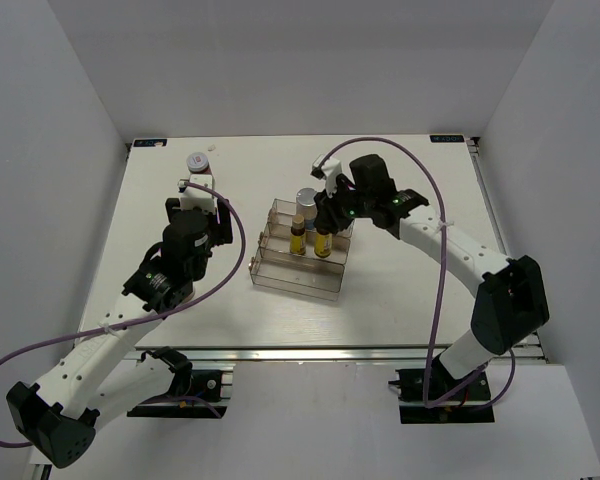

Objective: Organize the condiment bottles

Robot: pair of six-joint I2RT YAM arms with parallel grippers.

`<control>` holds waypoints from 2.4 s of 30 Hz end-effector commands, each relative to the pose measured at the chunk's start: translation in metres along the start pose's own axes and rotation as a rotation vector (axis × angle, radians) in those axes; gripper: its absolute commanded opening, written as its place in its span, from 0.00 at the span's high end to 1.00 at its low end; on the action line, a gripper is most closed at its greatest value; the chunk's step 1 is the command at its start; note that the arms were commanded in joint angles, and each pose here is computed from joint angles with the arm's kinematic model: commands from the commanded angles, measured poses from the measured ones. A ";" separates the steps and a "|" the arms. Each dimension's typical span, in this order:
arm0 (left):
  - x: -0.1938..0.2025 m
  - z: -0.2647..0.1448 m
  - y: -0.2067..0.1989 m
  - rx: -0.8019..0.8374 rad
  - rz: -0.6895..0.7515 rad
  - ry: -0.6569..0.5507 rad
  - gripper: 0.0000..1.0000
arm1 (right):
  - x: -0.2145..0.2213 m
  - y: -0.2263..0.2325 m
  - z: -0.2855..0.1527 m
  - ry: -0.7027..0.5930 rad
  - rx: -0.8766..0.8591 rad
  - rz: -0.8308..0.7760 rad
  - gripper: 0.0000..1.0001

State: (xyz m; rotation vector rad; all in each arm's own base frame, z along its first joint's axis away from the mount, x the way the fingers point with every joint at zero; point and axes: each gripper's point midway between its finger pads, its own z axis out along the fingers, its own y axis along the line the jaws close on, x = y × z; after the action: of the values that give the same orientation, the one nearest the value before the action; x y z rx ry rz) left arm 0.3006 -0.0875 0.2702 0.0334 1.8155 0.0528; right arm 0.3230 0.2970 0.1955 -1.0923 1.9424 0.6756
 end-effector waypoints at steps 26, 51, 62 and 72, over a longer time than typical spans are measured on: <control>0.011 0.007 0.007 -0.071 -0.044 0.030 0.27 | -0.058 0.012 -0.047 -0.152 0.094 -0.094 0.31; 0.090 0.263 0.043 -0.142 -0.127 0.486 0.02 | 0.005 0.078 -0.127 -0.327 -0.121 -0.198 0.11; 0.091 0.335 0.072 -0.253 -0.141 0.441 0.02 | 0.008 0.083 -0.128 -0.329 -0.149 -0.219 0.11; 0.096 0.357 0.083 -0.322 -0.131 0.395 0.02 | 0.008 0.084 -0.127 -0.323 -0.153 -0.222 0.11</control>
State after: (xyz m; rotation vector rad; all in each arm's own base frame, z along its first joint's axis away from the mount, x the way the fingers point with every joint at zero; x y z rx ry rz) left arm 0.6097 0.0035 0.0799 -0.3329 2.2430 0.2534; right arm 0.2022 0.2379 0.2607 -1.1742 1.5142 0.8247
